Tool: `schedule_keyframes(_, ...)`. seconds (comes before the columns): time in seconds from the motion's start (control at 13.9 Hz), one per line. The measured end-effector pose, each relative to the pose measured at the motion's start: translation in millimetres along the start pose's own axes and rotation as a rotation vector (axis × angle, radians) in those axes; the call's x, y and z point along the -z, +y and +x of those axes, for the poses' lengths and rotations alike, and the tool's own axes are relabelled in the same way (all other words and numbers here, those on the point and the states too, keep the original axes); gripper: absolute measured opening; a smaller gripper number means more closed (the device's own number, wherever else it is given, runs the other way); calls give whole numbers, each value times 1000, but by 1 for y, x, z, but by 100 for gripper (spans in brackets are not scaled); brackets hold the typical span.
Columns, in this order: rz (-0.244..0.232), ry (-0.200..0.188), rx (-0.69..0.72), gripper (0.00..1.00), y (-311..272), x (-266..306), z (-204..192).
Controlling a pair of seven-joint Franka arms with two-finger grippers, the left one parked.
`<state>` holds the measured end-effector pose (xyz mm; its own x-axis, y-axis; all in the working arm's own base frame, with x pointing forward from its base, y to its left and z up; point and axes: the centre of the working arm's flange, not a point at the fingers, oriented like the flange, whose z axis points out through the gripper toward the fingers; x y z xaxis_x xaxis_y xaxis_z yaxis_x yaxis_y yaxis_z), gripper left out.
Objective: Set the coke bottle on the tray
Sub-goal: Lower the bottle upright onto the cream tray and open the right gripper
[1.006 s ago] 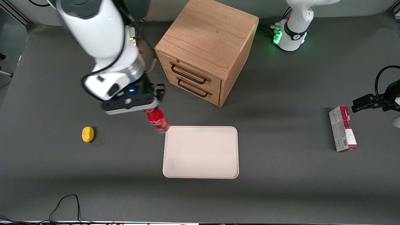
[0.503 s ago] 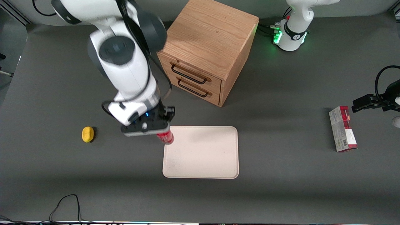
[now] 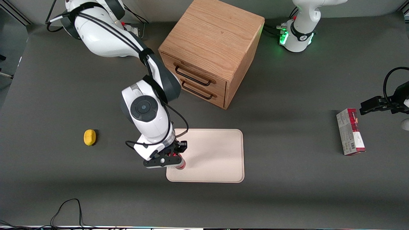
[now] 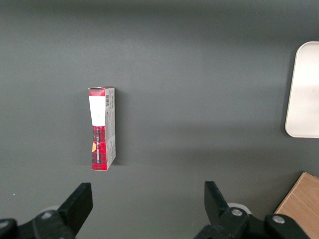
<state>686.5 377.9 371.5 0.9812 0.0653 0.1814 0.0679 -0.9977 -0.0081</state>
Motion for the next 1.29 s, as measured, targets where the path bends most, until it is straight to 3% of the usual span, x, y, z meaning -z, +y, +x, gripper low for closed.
schedule_keyframes(0.65, -6, -23, -8, 32, 14, -56, -8)
schedule_keyframes(0.79, -7, -25, -8, 44, 14, -56, -8)
schedule_keyframes(1.15, -7, -25, -5, 96, 13, -53, -9)
schedule_keyframes(1.29, -12, -30, -4, 100, 11, -32, -8)
